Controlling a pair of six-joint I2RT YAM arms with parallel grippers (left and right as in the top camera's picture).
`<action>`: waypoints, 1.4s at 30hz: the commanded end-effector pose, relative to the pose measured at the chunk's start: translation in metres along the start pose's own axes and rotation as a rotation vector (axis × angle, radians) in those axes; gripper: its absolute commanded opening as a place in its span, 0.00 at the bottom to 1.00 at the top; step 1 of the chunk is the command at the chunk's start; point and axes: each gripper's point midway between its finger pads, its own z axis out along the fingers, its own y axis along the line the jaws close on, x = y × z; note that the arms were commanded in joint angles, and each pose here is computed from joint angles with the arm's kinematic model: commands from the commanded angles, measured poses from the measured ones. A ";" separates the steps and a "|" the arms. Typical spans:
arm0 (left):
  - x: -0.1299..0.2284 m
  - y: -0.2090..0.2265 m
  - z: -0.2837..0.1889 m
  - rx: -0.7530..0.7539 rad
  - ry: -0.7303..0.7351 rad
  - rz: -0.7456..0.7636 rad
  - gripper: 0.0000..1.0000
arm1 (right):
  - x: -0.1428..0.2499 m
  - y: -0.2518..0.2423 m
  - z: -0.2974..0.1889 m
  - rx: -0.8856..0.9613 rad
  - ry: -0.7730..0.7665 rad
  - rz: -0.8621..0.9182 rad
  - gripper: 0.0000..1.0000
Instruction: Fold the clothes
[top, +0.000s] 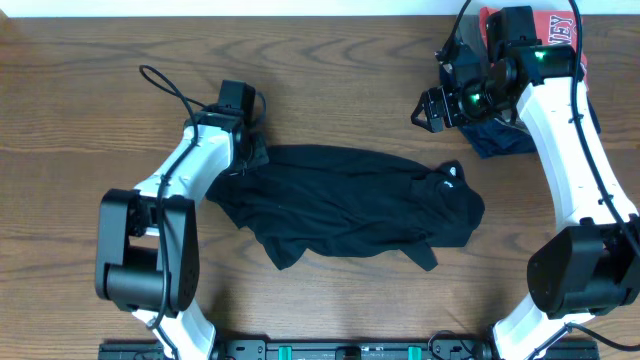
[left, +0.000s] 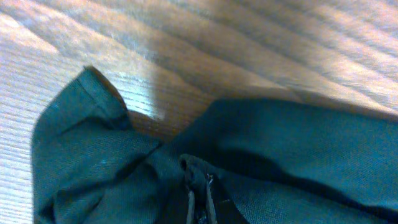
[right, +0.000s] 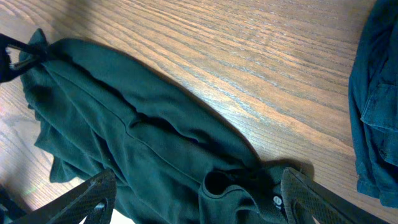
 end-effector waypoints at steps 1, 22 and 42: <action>-0.035 -0.011 -0.046 0.048 -0.145 0.053 0.06 | 0.000 0.003 -0.002 -0.005 -0.006 0.001 0.82; -0.109 -0.021 -0.260 0.172 -0.797 0.119 0.07 | 0.004 0.049 0.009 -0.115 0.019 -0.171 0.86; -0.106 -0.014 -0.255 0.133 -0.778 0.120 0.06 | 0.041 0.032 0.093 -0.051 0.047 -0.123 0.75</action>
